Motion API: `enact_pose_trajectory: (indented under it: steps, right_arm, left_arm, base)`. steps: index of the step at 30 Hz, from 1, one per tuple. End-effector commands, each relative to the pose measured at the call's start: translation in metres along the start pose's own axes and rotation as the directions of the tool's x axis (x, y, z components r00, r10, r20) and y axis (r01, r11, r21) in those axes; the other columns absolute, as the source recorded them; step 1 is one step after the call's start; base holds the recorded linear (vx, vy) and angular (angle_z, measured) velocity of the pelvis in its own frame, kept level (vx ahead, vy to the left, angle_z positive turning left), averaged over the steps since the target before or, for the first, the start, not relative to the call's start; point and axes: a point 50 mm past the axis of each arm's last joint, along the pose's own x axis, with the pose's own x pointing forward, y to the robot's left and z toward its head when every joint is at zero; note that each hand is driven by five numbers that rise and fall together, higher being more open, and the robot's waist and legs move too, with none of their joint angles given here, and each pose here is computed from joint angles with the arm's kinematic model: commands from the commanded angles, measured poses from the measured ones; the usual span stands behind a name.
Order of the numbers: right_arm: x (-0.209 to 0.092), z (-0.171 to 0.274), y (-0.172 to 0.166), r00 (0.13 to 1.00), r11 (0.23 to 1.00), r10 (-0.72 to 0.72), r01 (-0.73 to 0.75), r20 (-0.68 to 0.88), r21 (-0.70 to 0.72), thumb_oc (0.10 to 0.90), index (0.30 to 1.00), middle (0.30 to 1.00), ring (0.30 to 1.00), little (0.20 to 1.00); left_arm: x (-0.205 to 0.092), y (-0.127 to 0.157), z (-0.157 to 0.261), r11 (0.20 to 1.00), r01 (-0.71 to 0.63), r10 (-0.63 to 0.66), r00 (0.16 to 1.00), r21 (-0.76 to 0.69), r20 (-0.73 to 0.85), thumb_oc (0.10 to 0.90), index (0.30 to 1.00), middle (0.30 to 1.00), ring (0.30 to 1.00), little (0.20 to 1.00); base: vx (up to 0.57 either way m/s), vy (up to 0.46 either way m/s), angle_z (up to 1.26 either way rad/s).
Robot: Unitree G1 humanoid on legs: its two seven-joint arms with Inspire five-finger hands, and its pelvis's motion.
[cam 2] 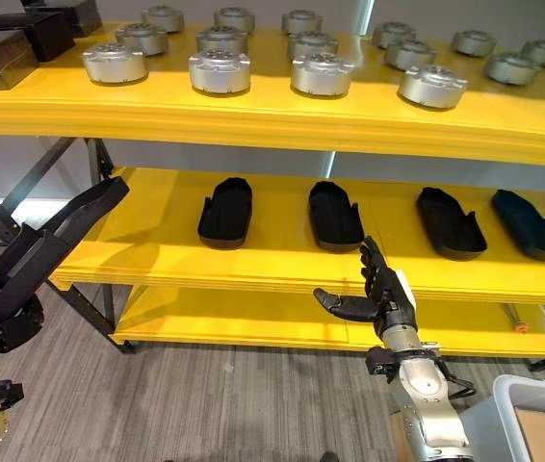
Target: Move parts from the plastic box to the shelf.
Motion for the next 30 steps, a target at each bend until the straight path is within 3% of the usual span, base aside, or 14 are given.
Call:
enact_pose_trajectory:
  steps: [1, 11, 14, 19, 24, 30]
  right_arm:
    - [0.017, 0.082, 0.006, 0.926, 0.997, 0.059, -0.039, 0.373, -0.059, 0.900, 1.000, 1.000, 1.000, 1.000]
    - [0.007, 0.071, -0.002, 0.937, 0.997, 0.030, -0.003, 0.349, -0.077, 0.900, 1.000, 1.000, 1.000, 1.000]
    - [0.003, 0.069, -0.003, 0.937, 0.990, 0.047, 0.002, 0.347, -0.140, 0.900, 1.000, 1.000, 1.000, 1.000]
    - [-0.005, 0.054, -0.024, 0.944, 0.984, -0.167, 0.179, 0.286, -0.017, 0.900, 1.000, 1.000, 1.000, 1.000]
    - [-0.033, 0.047, -0.059, 0.950, 0.975, -0.198, 0.216, 0.243, -0.047, 0.900, 1.000, 1.000, 1.000, 1.000]
    - [-0.035, 0.052, -0.062, 0.930, 0.965, -0.246, 0.262, 0.274, -0.024, 0.900, 1.000, 1.000, 1.000, 1.000]
  left_arm:
    - [0.047, 0.050, 0.039, 0.930, -0.346, 0.363, 0.918, -0.128, 0.160, 0.400, 0.300, 0.300, 0.300, 0.300]
    - [0.062, 0.054, 0.053, 0.933, -0.317, 0.350, 0.909, -0.169, 0.227, 0.400, 0.300, 0.300, 0.300, 0.300]
    - [0.066, 0.054, 0.058, 0.937, -0.294, 0.335, 0.909, -0.188, 0.249, 0.400, 0.300, 0.300, 0.300, 0.300]
    - [0.071, 0.053, 0.081, 0.931, -0.271, 0.342, 0.882, -0.245, 0.324, 0.400, 0.300, 0.300, 0.300, 0.300]
    - [0.053, 0.046, 0.086, 0.927, -0.240, 0.327, 0.893, -0.287, 0.308, 0.400, 0.300, 0.300, 0.300, 0.300]
    - [0.038, 0.035, 0.076, 0.936, -0.210, 0.284, 0.924, -0.282, 0.255, 0.400, 0.300, 0.300, 0.300, 0.300]
  base:
    - [-0.04, 0.126, -0.12]
    - [-0.02, 0.183, -0.07]
    - [0.03, 0.211, 0.04]
    - [0.03, 0.179, 0.13]
    - [0.10, 0.186, 0.36]
    - [0.09, -0.028, 0.07]
